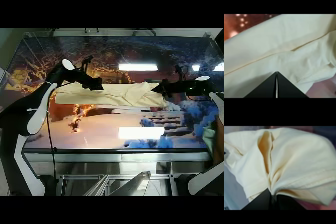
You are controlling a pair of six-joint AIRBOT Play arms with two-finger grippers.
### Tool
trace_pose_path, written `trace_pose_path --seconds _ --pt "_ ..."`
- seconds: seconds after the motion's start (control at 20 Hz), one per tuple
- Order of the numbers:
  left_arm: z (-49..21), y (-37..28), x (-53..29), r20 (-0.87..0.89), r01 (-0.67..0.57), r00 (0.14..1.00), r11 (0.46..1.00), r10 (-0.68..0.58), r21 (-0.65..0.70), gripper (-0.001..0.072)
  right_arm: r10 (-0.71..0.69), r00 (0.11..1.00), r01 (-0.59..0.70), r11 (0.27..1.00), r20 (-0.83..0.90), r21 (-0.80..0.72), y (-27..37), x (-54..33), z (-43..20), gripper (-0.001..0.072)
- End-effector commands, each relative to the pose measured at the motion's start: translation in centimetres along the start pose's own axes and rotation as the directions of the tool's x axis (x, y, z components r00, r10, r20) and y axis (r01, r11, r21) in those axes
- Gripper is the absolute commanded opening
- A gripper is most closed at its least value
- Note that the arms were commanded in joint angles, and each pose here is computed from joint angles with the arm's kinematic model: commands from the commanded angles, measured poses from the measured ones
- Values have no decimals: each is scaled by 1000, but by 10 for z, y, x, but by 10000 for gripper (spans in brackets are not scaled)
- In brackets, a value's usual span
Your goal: Fold the shirts.
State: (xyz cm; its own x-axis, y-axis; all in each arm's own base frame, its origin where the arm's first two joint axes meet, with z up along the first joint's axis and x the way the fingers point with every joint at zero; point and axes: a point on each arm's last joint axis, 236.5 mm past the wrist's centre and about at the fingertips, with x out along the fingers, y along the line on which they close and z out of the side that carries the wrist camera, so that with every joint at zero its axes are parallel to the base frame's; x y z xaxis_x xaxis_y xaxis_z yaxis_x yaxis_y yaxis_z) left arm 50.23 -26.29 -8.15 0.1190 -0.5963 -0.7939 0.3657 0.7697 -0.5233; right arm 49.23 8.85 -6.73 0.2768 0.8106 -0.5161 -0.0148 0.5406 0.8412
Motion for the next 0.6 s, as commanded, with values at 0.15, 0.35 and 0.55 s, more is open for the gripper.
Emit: trace_pose_path --seconds 0.15,0.35,0.55 --pt "-16 -29 46 -42 -67 997 992 71 107 15 92 996 -91 996 -18 12 21 -58 -3 24" --pt "-34 -38 71 -94 -29 995 997 36 74 15 112 994 -112 994 5 10 27 -97 -3 24" --pt "18 -122 40 36 190 980 974 -196 120 14 109 993 -111 994 50 26 28 -127 1 24"
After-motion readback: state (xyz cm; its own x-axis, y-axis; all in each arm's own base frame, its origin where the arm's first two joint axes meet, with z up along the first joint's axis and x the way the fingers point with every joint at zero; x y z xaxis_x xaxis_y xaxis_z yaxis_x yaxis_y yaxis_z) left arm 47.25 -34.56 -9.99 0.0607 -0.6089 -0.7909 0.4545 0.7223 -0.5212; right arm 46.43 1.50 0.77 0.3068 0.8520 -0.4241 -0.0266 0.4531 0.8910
